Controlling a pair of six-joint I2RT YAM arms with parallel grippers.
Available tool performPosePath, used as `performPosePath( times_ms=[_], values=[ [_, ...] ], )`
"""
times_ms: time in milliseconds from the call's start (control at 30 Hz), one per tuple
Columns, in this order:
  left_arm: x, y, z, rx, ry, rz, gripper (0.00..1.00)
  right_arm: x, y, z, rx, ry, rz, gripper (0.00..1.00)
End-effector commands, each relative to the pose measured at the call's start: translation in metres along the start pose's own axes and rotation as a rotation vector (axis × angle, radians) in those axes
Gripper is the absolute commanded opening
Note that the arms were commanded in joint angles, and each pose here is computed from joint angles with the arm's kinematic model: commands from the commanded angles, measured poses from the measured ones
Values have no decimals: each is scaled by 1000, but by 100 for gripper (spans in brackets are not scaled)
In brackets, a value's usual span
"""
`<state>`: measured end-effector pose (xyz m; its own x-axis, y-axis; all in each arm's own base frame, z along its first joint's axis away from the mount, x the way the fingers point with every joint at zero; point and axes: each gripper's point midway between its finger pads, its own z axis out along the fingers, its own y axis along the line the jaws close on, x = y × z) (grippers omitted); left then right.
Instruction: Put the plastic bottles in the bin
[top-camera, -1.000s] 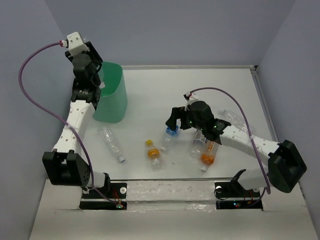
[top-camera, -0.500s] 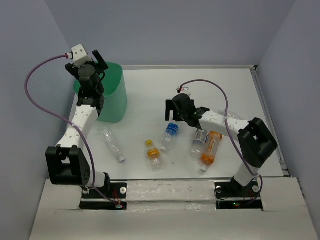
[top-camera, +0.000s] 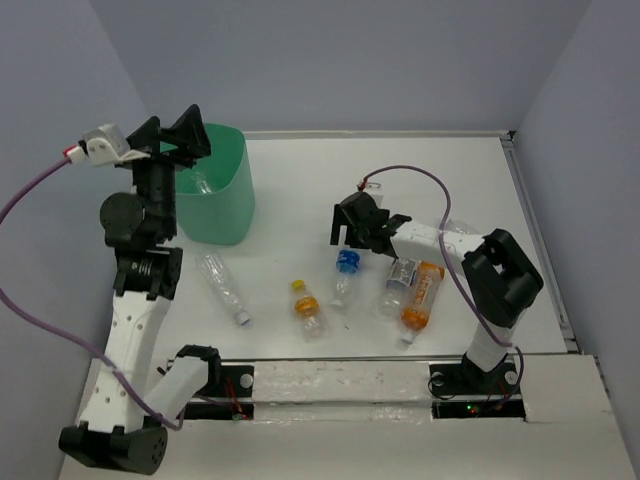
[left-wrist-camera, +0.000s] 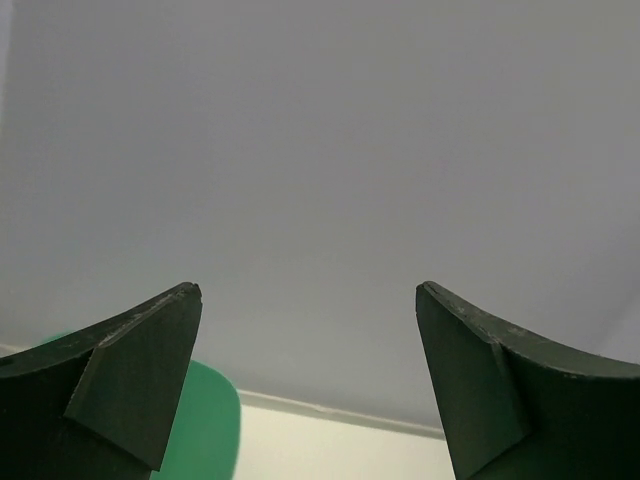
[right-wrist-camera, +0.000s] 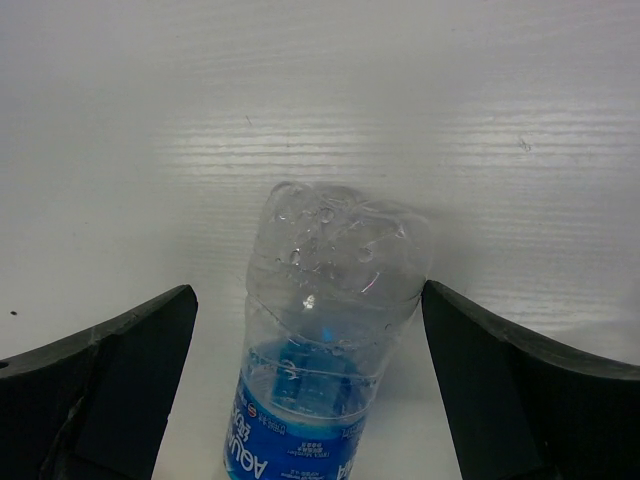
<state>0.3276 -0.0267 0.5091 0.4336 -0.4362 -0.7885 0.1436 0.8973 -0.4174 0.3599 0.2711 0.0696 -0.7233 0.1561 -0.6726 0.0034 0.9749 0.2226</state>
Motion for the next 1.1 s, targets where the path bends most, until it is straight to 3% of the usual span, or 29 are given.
performPosePath(
  times_ms=[0, 233, 333, 433, 500, 700, 900, 967, 1000, 1033, 1067],
  values=[
    [21, -24, -55, 158, 119, -100, 99, -3, 8, 1, 0, -11, 48, 100],
    [56, -43, -125, 347, 347, -70, 99, -5, 10, 19, 37, -22, 54, 85],
    [46, -49, -146, 395, 338, -54, 99, -13, 11, 23, 58, -47, 54, 77],
    [39, -46, -160, 398, 344, 17, 99, -32, 12, 18, 75, -110, 61, 57],
    [31, -48, -166, 407, 320, 26, 99, -50, 15, 11, 72, -154, 51, 55],
    [18, -48, -166, 391, 243, -5, 99, -165, 76, -78, -69, -459, -44, 55],
    [5, -34, -164, 294, 144, -76, 99, -262, 187, -190, -546, -777, -23, 55],
    [15, -28, -162, 269, 152, -90, 99, -284, 204, -203, -584, -828, -17, 55],
    [17, -29, -161, 272, 155, -95, 99, -285, 215, -188, -586, -824, -25, 55],
    [21, -23, -158, 239, 152, -99, 99, -313, 227, -220, -650, -907, 7, 55],
    [23, -22, -158, 235, 152, -103, 99, -320, 235, -226, -682, -935, 14, 55]
  ],
)
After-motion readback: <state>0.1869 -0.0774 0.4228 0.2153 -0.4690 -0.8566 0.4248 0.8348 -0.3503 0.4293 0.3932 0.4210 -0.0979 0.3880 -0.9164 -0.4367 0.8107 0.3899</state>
